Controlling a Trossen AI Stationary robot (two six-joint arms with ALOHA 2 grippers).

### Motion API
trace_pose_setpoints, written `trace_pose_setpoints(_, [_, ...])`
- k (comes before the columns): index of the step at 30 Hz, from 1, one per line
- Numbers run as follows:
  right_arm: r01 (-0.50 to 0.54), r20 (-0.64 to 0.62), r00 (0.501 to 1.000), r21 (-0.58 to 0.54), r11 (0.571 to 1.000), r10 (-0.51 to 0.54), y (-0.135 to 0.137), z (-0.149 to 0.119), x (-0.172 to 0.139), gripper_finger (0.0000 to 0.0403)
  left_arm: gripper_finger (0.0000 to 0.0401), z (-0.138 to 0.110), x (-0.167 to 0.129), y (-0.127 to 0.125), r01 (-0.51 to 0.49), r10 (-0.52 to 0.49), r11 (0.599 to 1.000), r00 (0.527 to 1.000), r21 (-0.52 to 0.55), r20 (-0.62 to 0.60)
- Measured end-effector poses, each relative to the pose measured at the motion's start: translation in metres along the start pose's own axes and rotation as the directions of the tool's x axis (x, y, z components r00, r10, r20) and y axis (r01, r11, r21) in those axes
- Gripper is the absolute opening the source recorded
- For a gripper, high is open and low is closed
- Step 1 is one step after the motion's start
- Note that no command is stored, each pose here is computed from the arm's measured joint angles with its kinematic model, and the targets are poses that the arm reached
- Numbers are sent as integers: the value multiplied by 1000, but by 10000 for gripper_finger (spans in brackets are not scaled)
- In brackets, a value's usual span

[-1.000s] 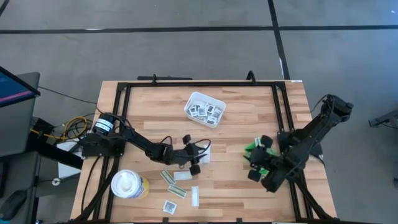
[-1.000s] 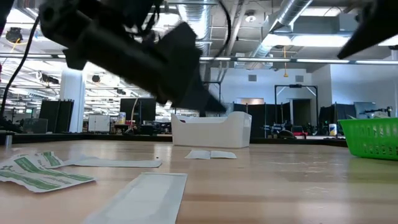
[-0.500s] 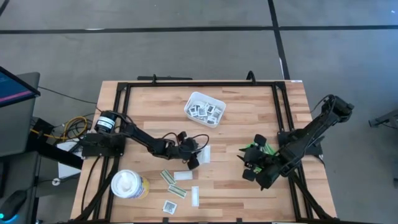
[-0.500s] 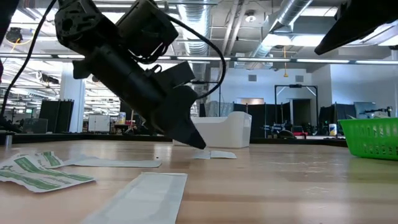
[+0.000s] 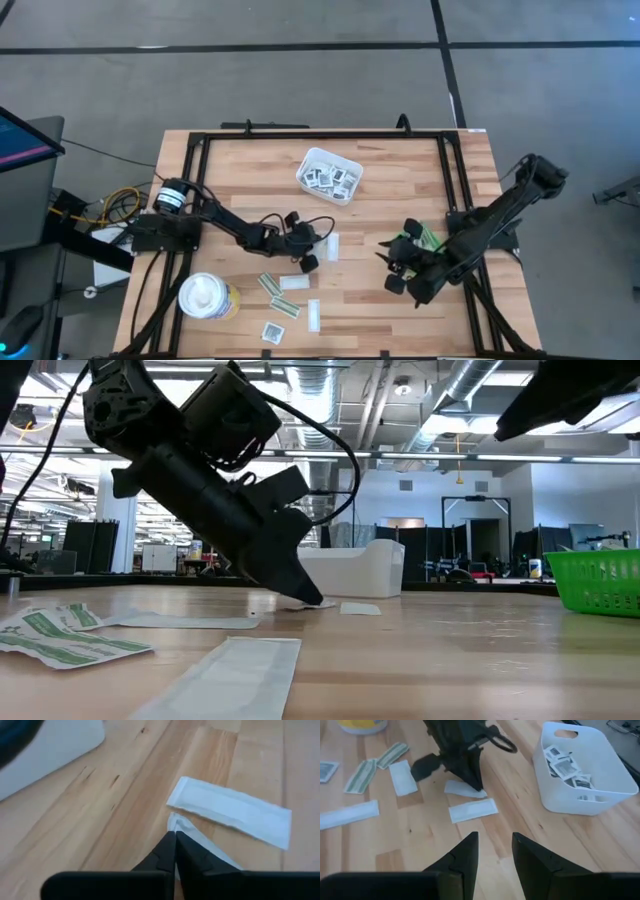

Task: Pick & Place First Aid Supplies
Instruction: Put the bandage pack into the green bin

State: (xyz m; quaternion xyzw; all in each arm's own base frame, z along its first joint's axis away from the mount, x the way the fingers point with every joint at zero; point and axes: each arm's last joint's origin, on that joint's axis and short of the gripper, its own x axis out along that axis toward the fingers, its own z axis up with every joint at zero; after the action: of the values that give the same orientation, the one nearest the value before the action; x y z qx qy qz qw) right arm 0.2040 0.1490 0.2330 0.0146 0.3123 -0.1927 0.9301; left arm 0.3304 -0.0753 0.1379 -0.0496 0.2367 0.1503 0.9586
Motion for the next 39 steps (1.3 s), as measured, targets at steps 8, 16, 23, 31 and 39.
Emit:
trace_pose_setpoints(8, [87,-20,996,-13,996,-87,16,-6,56,113,6,25,-22,-24,113,-117,993,972,30,202])
trace_pose_setpoints(16, [-75,-172,981,70,995,86,16,-3,108,113,5,32,-39,-46,169,-199,979,922,117,331])
trace_pose_setpoints(23, [-235,-132,963,20,972,236,23,9,98,113,6,29,-45,-52,114,-149,986,927,121,344])
trace_pose_setpoints(31, [-178,-85,982,-110,978,169,10,14,70,113,5,28,-52,-58,59,-89,994,923,90,374])
trace_pose_setpoints(39, [-451,204,877,38,892,435,-18,-9,87,113,5,29,-53,-59,68,-93,995,916,78,389])
